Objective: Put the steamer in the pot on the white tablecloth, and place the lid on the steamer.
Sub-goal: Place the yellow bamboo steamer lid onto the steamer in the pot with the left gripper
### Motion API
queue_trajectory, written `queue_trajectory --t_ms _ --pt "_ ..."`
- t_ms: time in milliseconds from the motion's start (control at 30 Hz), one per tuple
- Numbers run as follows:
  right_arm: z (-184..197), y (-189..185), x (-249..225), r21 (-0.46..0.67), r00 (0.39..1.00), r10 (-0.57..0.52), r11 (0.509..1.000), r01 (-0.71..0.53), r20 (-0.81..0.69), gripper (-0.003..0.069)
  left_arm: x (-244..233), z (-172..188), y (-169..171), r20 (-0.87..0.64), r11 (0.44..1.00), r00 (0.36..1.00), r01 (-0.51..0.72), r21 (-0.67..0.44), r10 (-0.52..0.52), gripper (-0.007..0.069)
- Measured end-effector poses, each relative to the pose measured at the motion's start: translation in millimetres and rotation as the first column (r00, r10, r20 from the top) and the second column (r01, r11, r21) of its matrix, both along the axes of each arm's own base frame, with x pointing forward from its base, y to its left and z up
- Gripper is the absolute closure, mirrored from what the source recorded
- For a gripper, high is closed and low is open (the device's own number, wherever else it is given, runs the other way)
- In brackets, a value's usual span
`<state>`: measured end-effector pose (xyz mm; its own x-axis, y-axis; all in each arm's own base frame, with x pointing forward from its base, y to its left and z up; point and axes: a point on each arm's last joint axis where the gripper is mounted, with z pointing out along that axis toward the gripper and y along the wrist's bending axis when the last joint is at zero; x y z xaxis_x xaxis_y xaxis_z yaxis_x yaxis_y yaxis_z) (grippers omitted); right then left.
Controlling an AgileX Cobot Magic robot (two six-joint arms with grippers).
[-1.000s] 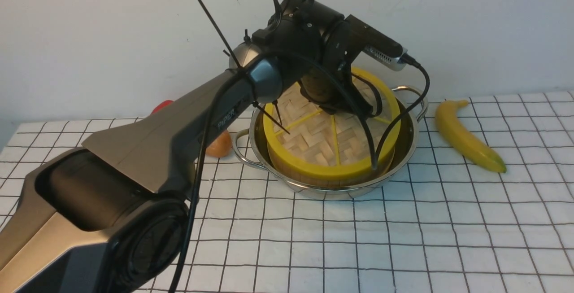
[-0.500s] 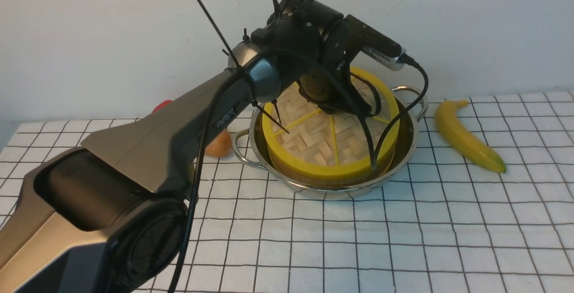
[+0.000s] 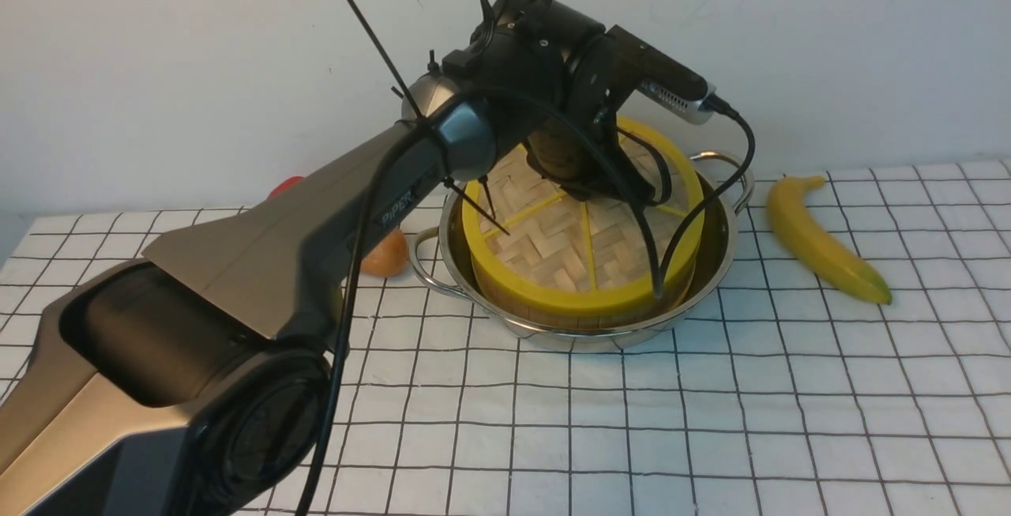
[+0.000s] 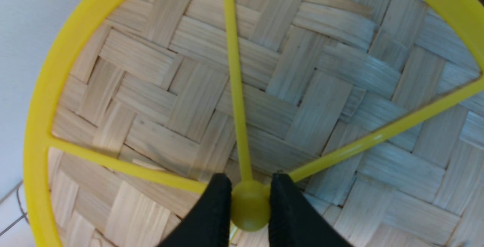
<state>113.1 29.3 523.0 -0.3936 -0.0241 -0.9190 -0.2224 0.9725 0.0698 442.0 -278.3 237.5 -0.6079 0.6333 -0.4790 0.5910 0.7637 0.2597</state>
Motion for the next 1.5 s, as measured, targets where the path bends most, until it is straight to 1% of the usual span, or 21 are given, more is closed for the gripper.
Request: queue_trajectory --t_ms 367,867,1200,1500 --pt "0 0 0 -0.001 1.000 -0.001 1.000 0.001 0.000 0.0168 -1 8 0 0.020 1.000 1.000 0.003 -0.016 -0.003 0.0508" --pt "0 0 0 -0.002 1.000 -0.002 1.000 0.002 0.001 0.0168 -1 8 0 0.021 1.000 1.000 0.004 -0.019 -0.003 0.0508" --pt "0 0 0 -0.002 1.000 -0.002 1.000 0.002 0.001 0.0168 3 -4 -3 0.024 1.000 1.000 0.010 -0.022 -0.010 0.0508" --pt "0 0 0 -0.002 1.000 -0.002 1.000 0.002 0.000 0.0168 5 -6 -4 0.033 1.000 0.999 0.015 -0.027 -0.014 0.0508"
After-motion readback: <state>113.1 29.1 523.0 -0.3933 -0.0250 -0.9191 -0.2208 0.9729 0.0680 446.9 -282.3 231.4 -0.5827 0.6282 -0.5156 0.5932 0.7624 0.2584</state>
